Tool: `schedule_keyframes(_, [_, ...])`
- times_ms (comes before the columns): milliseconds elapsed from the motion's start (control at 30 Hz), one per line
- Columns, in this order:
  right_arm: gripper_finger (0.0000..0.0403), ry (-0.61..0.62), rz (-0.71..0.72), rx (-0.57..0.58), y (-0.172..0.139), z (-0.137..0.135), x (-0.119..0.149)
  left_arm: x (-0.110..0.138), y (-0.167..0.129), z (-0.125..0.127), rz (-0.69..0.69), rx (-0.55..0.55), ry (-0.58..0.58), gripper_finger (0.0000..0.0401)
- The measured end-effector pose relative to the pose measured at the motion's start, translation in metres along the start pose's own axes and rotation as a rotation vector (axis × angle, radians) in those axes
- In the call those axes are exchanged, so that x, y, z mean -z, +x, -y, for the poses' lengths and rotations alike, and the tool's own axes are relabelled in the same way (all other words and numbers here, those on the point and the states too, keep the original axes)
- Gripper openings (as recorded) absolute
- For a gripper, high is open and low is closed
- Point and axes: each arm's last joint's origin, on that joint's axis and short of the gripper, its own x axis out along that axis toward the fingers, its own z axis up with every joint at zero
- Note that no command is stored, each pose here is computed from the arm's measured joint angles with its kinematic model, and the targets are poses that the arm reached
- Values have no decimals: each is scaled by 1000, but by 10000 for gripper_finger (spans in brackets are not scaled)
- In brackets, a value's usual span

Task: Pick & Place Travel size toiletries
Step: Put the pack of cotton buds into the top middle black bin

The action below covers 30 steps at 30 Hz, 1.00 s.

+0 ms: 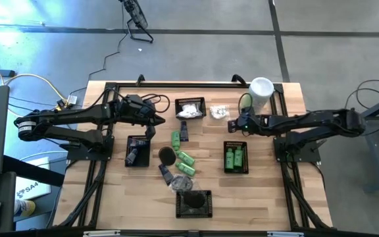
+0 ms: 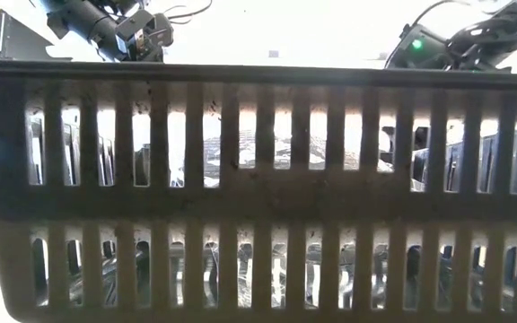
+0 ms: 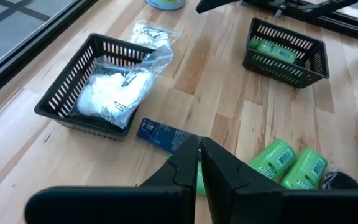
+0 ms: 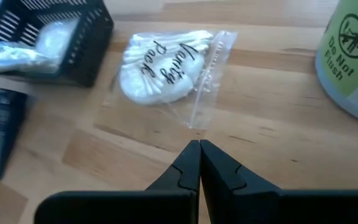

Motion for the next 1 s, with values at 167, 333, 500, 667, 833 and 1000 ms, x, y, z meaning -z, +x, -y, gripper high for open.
schedule_keyframes(167, [3,-5,-8,12,8,-1,4,0,0,0,1,-4,0,17])
schedule_keyframes(333, [3,1,8,-2,13,-4,4,0,0,0,1,-4,0,17])
schedule_keyframes(500, [3,-63,-6,-6,13,-4,5,0,0,0,1,-4,0,17])
schedule_keyframes(667, [3,-55,-2,-5,13,-4,5,0,0,0,1,-3,0,17])
schedule_keyframes(833, [33,-77,-6,-8,13,-4,5,0,0,0,1,-3,0,17])
schedule_keyframes(1000, [113,-51,1,-4,13,-4,5,0,0,0,1,-3,0,17])
